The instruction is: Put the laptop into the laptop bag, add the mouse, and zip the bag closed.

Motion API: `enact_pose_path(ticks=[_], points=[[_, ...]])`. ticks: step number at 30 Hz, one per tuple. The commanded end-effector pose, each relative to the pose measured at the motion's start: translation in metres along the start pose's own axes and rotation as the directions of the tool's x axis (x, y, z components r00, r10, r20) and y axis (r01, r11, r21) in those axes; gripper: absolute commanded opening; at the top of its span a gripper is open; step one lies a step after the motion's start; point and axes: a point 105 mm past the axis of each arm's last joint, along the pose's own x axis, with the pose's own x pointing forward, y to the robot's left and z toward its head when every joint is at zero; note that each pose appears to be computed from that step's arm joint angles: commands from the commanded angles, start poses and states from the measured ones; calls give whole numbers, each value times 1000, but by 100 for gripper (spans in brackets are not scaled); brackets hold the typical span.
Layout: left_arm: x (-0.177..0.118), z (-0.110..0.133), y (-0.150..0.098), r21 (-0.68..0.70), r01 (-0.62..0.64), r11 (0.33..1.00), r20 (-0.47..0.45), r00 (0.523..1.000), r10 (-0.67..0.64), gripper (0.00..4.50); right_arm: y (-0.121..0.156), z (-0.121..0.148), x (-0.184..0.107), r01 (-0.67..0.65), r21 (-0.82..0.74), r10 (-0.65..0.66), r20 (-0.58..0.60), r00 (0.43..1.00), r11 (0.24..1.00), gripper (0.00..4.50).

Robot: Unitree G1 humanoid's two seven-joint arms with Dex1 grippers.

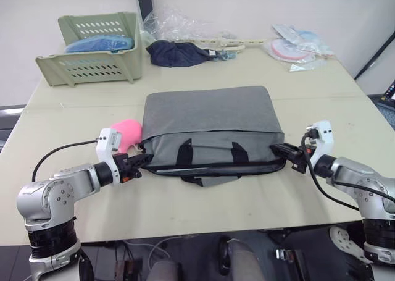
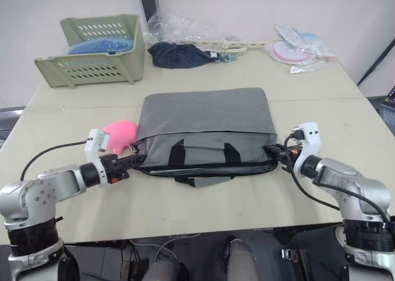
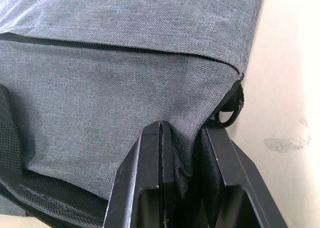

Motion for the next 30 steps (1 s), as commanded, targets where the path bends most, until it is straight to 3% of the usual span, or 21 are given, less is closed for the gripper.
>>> enact_pose_path(ticks=[1,2,5,7,11,12,13,23,30], points=[[3,-2,-12,19,63,998,-20,998,-63,0,10,-4,0,-43,-13,43,-12,999,999,87],[3,-2,-12,18,64,998,-19,998,-63,0,11,-5,0,-45,-12,45,-12,999,999,87],[3,-2,-11,16,64,998,-14,998,-64,106,12,-7,-2,-46,-10,46,-14,999,999,78],[2,-4,-8,11,50,999,-20,999,-50,186,13,-7,-3,-51,-1,51,-13,999,999,134],[2,-12,-3,17,23,1000,-63,998,-22,381,15,-4,-7,-50,-7,50,-4,999,999,315],[1,-13,-3,15,25,1000,-66,998,-24,430,15,-3,-9,-47,-9,47,-1,999,999,318],[1,-13,-3,14,28,1000,-65,997,-27,448,15,-3,-10,-45,-10,45,0,999,999,318],[-19,2,10,47,-22,999,-57,998,25,448,-1,17,-44,26,-75,-25,19,999,997,318],[-41,27,16,111,-41,993,-28,999,44,448,14,56,-58,-3,-200,13,45,999,980,318]])
